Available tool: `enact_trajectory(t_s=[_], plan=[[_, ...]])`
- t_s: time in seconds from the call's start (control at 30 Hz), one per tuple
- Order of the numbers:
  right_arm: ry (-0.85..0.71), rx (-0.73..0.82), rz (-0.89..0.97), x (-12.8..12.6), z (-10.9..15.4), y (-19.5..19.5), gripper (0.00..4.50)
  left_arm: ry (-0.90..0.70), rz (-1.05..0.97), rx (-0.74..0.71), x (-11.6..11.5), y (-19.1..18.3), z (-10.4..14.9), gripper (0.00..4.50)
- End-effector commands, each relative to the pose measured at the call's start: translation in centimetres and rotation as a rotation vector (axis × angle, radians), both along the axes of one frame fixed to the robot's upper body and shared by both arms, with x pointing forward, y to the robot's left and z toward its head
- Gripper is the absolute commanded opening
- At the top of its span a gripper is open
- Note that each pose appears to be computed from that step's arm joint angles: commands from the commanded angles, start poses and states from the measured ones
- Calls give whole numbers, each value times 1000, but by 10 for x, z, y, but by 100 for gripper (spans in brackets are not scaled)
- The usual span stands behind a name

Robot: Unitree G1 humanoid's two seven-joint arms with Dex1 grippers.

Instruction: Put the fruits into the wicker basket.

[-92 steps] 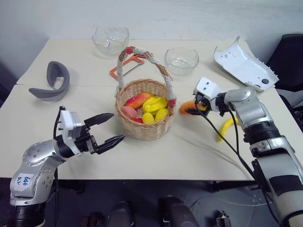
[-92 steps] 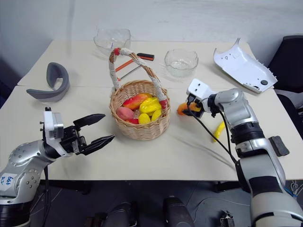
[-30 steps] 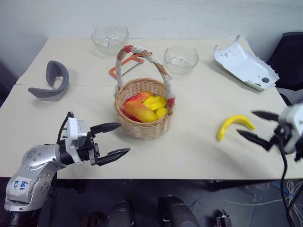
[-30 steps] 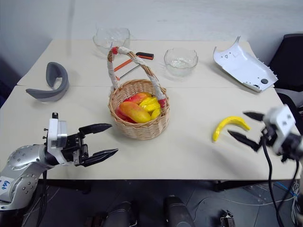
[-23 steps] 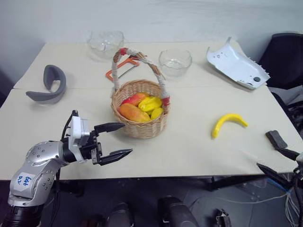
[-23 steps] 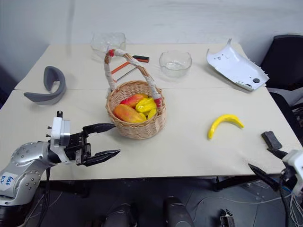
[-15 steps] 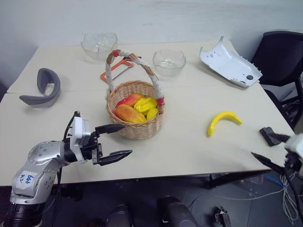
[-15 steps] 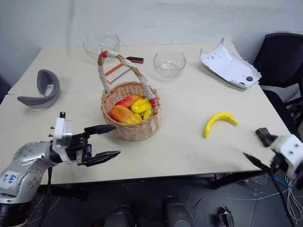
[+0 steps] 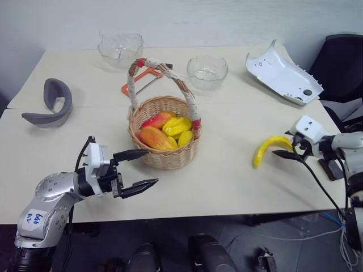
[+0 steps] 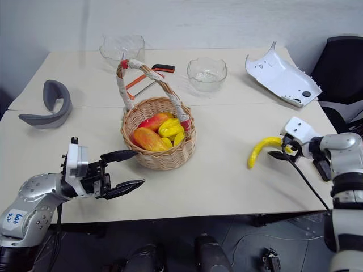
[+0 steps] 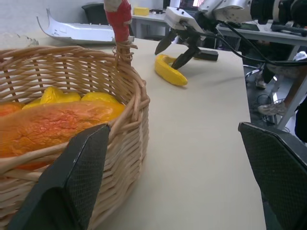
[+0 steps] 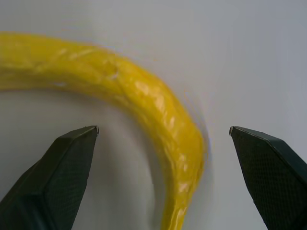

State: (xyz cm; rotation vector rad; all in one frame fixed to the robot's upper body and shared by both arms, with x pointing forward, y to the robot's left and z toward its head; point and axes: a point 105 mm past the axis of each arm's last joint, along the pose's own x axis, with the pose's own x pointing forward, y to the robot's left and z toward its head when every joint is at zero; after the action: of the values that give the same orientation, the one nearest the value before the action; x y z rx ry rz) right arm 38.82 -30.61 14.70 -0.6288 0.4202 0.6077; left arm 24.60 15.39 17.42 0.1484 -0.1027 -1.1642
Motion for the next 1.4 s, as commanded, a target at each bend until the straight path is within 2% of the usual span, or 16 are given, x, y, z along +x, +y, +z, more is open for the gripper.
enact_trajectory(t_s=[0.03,0.13,0.2,0.4,0.47,0.67,0.9,1.03,1.17,1.3,1.4], plan=[[49,114,-47,3,0,0,449,-30,4,10,-6,-1,7,450],[145,183,16,-2,-2,11,392,-41,15,9,-6,-2,11,450],[190,200,51,-6,1,15,322,-51,38,1,-6,0,14,450],[171,223,112,-17,23,9,106,-30,87,0,-15,4,13,450],[141,242,150,-19,36,13,61,-33,113,-7,-16,7,15,450],[-50,392,296,-7,108,71,60,-46,192,-94,-11,15,26,450],[-186,452,354,24,146,152,60,-34,264,-164,-7,27,28,450],[-256,446,406,33,158,197,60,-8,295,-166,-10,36,22,450],[-296,398,462,38,160,231,60,-4,306,-165,-11,38,20,450],[-246,470,621,19,164,259,60,-9,316,-188,-12,36,20,450],[-164,457,704,9,152,265,60,13,335,-225,-20,36,15,450]])
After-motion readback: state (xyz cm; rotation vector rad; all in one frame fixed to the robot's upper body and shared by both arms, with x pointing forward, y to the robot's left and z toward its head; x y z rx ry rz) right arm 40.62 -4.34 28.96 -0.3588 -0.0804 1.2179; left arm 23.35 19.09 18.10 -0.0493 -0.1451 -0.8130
